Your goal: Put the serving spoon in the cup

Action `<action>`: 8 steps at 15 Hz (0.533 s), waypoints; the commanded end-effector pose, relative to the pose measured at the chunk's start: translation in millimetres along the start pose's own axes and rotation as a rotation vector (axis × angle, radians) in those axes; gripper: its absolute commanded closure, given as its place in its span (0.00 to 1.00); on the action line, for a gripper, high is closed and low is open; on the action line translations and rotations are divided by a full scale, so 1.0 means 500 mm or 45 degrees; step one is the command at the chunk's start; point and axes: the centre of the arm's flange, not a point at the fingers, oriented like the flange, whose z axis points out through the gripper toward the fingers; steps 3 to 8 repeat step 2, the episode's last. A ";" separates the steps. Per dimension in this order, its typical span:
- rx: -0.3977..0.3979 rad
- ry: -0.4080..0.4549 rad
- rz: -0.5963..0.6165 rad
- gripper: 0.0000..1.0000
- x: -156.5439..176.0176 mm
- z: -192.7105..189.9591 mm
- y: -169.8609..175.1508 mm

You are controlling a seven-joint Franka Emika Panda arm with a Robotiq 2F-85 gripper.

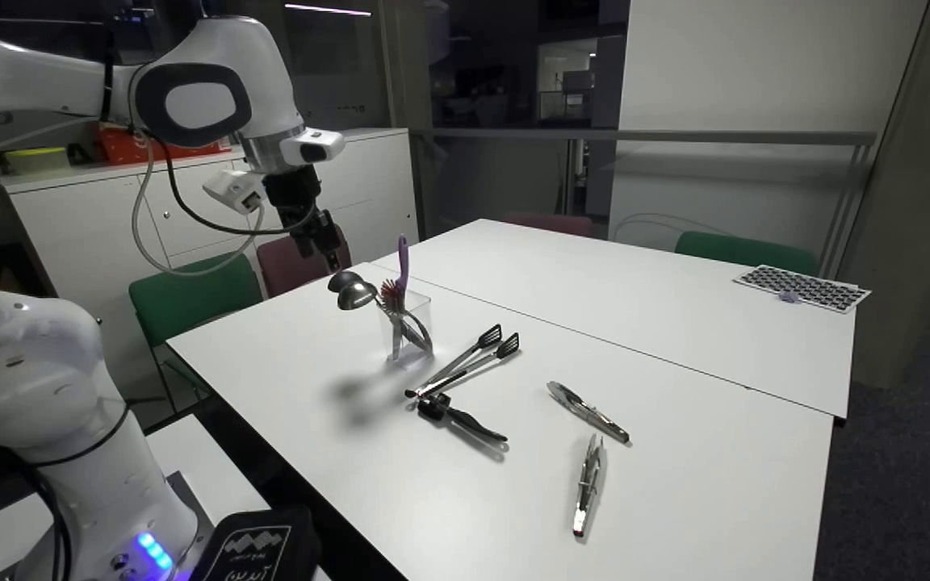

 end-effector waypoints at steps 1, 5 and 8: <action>0.010 -0.006 -0.007 0.00 -0.002 0.004 0.002; 0.015 -0.008 -0.009 0.00 -0.003 0.007 0.004; 0.015 -0.008 -0.009 0.00 -0.003 0.007 0.004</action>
